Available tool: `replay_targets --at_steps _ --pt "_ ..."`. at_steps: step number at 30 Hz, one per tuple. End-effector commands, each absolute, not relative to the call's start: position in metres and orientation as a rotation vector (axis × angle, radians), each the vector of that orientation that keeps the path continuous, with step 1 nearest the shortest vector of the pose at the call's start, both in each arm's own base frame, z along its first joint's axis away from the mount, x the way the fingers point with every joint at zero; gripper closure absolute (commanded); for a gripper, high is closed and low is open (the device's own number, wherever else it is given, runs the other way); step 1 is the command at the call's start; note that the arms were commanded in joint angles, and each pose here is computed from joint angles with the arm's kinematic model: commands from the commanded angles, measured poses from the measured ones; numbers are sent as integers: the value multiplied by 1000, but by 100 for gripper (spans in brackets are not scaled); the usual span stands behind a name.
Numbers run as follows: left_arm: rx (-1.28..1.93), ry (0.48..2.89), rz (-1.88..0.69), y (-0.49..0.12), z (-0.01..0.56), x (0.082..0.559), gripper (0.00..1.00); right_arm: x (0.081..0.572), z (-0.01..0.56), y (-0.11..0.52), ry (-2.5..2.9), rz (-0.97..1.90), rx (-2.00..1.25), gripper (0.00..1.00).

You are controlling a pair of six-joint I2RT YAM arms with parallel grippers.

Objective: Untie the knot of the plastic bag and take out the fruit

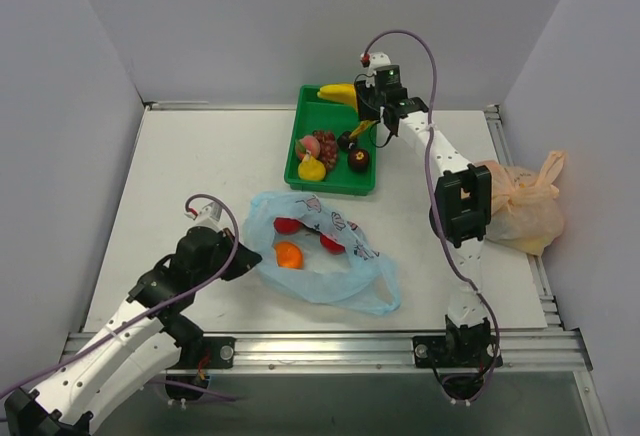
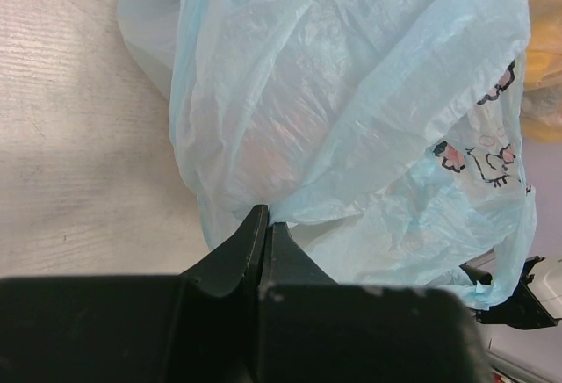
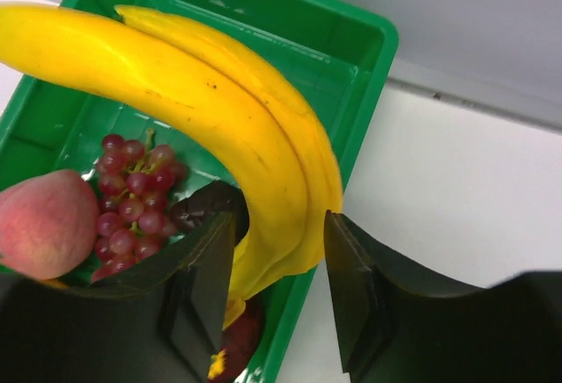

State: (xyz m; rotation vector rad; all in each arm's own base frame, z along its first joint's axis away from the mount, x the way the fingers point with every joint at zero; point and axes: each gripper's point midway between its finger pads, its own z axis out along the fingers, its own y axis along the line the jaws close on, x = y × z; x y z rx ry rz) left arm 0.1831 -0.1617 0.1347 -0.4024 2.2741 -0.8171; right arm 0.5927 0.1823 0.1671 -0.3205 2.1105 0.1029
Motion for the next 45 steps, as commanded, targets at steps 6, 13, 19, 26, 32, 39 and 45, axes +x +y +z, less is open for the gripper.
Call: replay_targets --at_steps 6,13,19,26,32,39,45 --pt "-373 2226 -868 -170 149 192 100 605 221 176 1980 85 -272 27" --pt "-404 2231 -858 -167 144 192 100 506 251 210 2016 297 -392 27" --pt "-442 2296 -810 -164 132 188 100 369 249 266 2064 490 -600 28" --pt "-424 2321 -777 -160 132 185 100 245 219 317 2119 693 -776 31" --pt "-393 2370 -742 -157 128 179 100 214 165 346 2237 770 -766 32" --pt "-354 2414 -770 -164 127 174 100 220 115 371 2328 790 -708 15" --pt "-349 2414 -782 -165 128 173 100 227 88 386 2371 777 -741 7"
